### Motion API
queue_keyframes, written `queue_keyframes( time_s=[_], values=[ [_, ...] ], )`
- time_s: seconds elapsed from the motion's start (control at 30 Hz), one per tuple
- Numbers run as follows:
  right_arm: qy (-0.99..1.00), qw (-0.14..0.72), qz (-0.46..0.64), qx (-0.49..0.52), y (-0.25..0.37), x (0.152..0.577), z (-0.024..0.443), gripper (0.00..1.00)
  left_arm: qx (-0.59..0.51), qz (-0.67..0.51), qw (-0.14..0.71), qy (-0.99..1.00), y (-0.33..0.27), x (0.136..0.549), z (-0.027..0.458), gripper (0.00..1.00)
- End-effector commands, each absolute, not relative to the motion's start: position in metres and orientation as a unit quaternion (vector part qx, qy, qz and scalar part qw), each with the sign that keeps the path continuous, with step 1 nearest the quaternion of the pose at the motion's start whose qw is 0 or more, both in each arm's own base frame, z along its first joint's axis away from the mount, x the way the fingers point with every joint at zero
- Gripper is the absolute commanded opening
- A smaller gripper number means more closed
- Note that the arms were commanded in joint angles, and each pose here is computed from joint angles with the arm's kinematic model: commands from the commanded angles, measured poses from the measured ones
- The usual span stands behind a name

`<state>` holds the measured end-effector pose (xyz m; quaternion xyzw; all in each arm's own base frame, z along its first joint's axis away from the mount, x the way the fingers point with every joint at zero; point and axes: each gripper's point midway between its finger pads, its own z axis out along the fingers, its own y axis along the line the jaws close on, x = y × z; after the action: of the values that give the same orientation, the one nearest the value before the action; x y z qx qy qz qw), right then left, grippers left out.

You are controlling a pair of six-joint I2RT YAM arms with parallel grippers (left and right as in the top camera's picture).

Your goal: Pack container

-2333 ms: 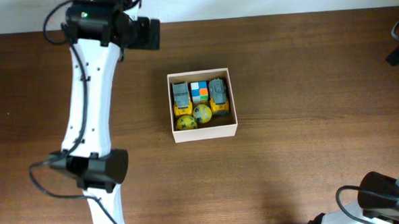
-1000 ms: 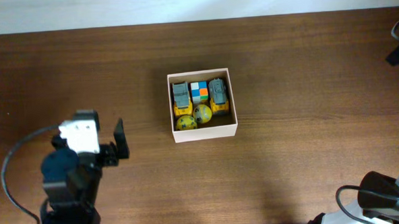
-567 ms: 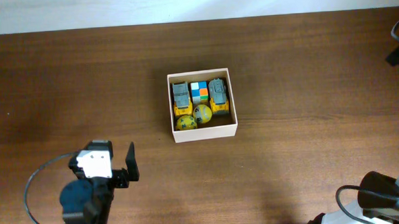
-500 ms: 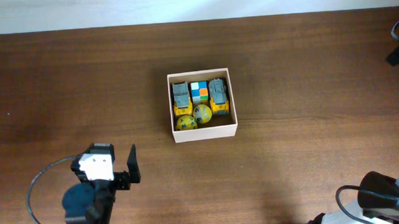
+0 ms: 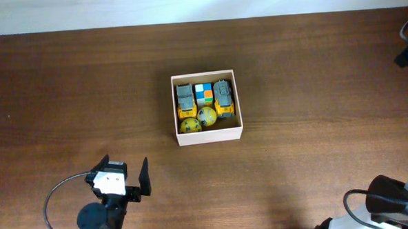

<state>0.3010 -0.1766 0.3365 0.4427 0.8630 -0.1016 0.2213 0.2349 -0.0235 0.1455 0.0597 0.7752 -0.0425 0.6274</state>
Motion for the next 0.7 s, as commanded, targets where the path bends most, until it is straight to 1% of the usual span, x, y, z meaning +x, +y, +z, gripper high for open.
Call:
queue_keyframes(
  time_s=[0.0,0.67],
  values=[
    [0.859,0.216,-0.109,0.451,-0.1799,0.299,0.3345,0.99,0.073,-0.038,0.634,0.769,-0.0248,0.2344,0.1472,0.99],
    [0.859,0.216,-0.109,0.451,-0.1799,0.299,0.3345,0.99,0.077,-0.042,0.635,0.768,-0.0269,0.2342,0.1479,0.99]
  ],
)
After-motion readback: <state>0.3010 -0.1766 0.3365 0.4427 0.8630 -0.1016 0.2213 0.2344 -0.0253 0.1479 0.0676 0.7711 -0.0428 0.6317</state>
